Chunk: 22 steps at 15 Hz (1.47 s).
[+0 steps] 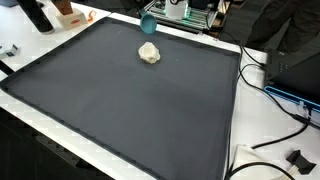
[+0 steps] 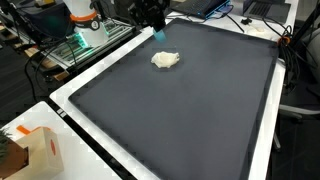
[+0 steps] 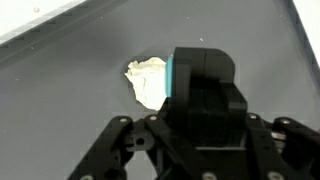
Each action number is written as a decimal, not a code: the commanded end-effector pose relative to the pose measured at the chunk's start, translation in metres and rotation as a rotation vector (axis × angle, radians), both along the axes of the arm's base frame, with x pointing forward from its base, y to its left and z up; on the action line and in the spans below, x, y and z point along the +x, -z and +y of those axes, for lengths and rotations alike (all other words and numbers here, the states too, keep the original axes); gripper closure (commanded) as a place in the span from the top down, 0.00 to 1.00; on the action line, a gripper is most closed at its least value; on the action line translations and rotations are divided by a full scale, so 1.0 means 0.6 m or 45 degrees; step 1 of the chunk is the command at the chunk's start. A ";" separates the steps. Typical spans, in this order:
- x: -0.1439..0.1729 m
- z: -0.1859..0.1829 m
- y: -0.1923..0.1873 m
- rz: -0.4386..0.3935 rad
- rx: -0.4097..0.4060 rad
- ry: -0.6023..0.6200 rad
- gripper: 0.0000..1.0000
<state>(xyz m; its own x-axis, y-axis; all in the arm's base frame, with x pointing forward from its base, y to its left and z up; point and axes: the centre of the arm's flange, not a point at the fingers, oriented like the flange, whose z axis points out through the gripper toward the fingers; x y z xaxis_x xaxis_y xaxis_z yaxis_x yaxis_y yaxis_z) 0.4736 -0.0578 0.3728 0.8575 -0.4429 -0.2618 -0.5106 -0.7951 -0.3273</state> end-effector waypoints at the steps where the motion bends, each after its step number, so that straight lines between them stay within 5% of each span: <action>1: -0.029 0.033 -0.043 0.032 -0.166 0.039 0.25; 10: -0.049 0.095 -0.115 -0.004 -0.433 0.048 0.25; 22: -0.064 0.141 -0.168 -0.070 -0.572 0.009 0.25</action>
<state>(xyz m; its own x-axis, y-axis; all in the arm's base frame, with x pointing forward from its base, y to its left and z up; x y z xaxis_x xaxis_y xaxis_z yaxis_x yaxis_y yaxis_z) 0.4461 0.0197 0.4654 0.8626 -0.5057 -0.0137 -0.5059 -0.8625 -0.0121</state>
